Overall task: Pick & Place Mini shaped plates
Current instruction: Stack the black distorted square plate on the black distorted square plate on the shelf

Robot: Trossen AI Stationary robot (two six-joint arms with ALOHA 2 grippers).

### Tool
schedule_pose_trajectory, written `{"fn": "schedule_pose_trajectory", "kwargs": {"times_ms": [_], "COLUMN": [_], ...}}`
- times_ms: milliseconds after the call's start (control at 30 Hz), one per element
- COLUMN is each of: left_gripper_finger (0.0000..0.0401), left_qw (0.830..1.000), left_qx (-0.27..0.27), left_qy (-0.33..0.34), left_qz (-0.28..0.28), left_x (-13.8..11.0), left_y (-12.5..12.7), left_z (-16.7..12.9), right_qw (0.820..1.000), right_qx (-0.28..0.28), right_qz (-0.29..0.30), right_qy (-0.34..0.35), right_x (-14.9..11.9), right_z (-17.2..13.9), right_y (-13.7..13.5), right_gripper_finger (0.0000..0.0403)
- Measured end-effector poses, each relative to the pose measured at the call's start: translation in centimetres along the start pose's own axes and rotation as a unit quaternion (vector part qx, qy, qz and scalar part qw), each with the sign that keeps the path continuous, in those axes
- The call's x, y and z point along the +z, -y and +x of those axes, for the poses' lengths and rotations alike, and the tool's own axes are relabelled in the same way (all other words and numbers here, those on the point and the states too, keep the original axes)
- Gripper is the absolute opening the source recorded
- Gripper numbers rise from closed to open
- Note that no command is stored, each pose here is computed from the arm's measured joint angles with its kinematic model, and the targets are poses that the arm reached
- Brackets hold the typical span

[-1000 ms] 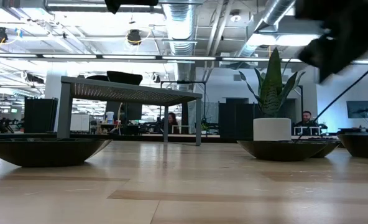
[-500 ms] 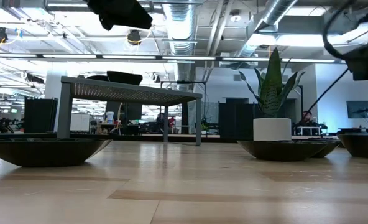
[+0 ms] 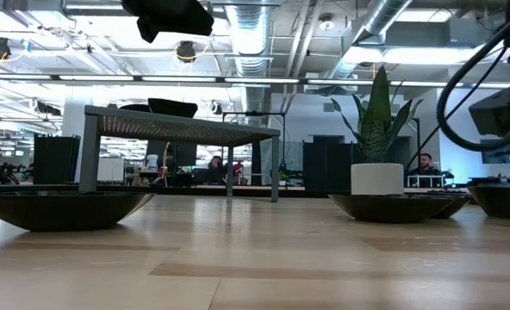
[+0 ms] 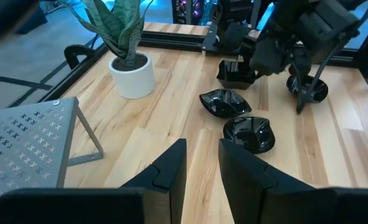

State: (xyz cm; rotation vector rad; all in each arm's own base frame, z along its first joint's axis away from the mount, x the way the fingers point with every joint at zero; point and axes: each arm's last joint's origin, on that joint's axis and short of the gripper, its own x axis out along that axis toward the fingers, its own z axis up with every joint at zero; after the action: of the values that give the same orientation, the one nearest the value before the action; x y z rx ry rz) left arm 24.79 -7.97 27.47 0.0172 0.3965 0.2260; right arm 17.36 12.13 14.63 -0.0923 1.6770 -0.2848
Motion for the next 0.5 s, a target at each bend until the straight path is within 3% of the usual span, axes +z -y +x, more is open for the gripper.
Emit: {"fn": "schedule_pose_trajectory", "kwargs": {"times_ms": [200,333,500], "left_gripper_finger": [0.0095,0.0095,0.0095], "left_qw": [1.000,1.000,1.000], "left_qx": [0.000,-0.001,-0.019], "left_qy": [0.002,0.006,0.021], "left_qz": [-0.003,-0.006,0.002], "left_x": [0.0,0.1,0.4], "left_y": [0.0,0.0,0.3], "left_z": [0.0,0.0,0.7], "right_qw": [1.000,0.999,0.995], "right_qx": [0.006,0.030,0.059], "right_qz": [-0.026,-0.020,-0.047], "right_qy": [0.002,0.001,0.057], "right_x": [0.1,0.3,1.5], "right_z": [-0.2,-1.2,-5.1], "right_y": [0.2,0.5,0.9], "right_gripper_finger": [0.0019,0.0015,0.0004]}}
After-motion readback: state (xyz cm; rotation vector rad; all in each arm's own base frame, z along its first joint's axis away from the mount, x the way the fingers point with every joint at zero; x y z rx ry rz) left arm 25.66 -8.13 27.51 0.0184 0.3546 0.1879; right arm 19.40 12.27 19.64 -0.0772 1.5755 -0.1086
